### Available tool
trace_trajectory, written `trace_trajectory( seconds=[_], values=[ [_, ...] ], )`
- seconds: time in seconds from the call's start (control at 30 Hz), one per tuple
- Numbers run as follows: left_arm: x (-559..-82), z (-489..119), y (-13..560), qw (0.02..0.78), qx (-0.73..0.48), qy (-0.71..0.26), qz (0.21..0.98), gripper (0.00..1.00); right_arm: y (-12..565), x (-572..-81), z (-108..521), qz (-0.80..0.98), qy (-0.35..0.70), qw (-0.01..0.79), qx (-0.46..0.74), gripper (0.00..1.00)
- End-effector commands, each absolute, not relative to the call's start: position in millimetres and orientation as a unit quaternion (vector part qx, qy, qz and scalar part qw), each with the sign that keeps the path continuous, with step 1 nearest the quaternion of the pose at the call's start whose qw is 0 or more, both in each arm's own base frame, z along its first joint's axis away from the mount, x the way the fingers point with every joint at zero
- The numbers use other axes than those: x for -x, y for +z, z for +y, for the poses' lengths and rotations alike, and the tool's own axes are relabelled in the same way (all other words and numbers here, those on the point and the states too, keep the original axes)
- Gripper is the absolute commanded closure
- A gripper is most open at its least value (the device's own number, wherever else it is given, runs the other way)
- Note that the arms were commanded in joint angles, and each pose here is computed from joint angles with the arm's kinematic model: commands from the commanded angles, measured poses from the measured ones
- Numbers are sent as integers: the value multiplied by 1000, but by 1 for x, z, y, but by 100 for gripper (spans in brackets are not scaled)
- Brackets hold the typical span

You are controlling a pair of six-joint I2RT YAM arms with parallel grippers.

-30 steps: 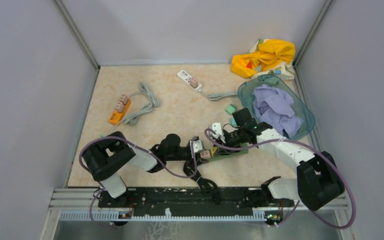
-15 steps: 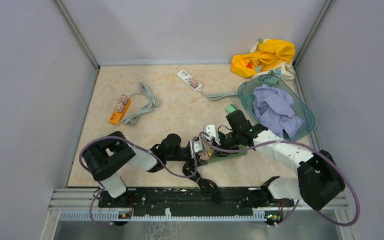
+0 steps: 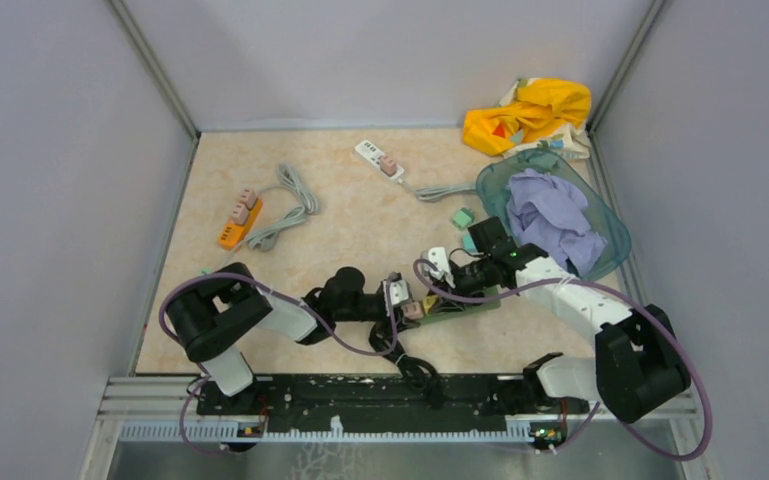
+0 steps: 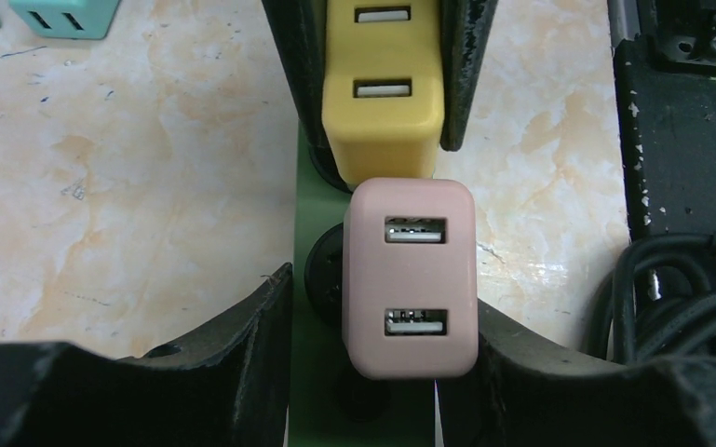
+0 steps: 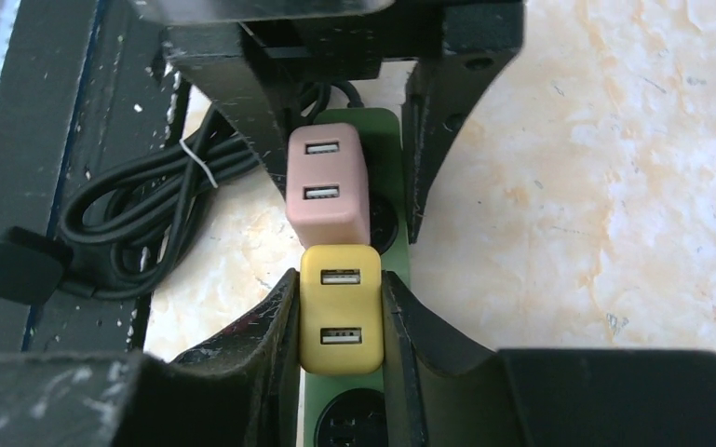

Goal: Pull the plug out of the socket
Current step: Remove the plug from the socket.

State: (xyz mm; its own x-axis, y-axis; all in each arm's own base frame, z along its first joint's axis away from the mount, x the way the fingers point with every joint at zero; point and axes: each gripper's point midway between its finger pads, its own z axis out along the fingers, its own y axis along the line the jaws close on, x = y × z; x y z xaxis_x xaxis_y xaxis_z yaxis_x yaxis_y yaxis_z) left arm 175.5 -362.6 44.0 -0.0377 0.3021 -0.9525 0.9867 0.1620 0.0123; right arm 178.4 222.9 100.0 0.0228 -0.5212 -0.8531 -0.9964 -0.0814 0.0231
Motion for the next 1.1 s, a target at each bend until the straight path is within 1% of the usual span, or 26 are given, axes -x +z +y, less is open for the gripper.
trace_trajectory(
  seconds=[0.0, 0.13, 0.3, 0.43, 0.53, 0.63, 0.77, 0.83, 0.97, 1.07],
  values=[
    [-160, -338, 2, 382, -533, -355, 666, 99, 137, -152, 240, 471, 414, 368, 687, 100],
    [-163, -344, 4, 381, -533, -357, 666, 99, 131, -151, 257, 487, 409, 353, 687, 100],
    [-164, -344, 0, 375, -533, -355, 670, 99, 138, -186, 270, 558, 380, 380, 633, 100],
    [-163, -344, -3, 369, -533, -354, 675, 99, 134, -212, 259, 600, 333, 397, 610, 100],
    [-164, -342, -2, 369, -533, -351, 675, 99, 137, -226, 239, 610, 323, 406, 598, 100],
    [-164, -340, -3, 371, -534, -346, 677, 99, 134, -218, 227, 592, 323, 404, 618, 100],
    [-165, -340, -2, 371, -535, -344, 676, 99, 128, -170, 230, 508, 391, 381, 667, 100],
    [-166, -341, -2, 370, -536, -344, 677, 99, 127, -159, 234, 486, 406, 372, 678, 100],
    [-167, -344, -2, 368, -536, -345, 677, 99, 126, -150, 249, 477, 410, 360, 689, 100],
    [-167, -344, -4, 362, -536, -343, 681, 99, 129, -162, 262, 520, 408, 362, 658, 100]
  ],
)
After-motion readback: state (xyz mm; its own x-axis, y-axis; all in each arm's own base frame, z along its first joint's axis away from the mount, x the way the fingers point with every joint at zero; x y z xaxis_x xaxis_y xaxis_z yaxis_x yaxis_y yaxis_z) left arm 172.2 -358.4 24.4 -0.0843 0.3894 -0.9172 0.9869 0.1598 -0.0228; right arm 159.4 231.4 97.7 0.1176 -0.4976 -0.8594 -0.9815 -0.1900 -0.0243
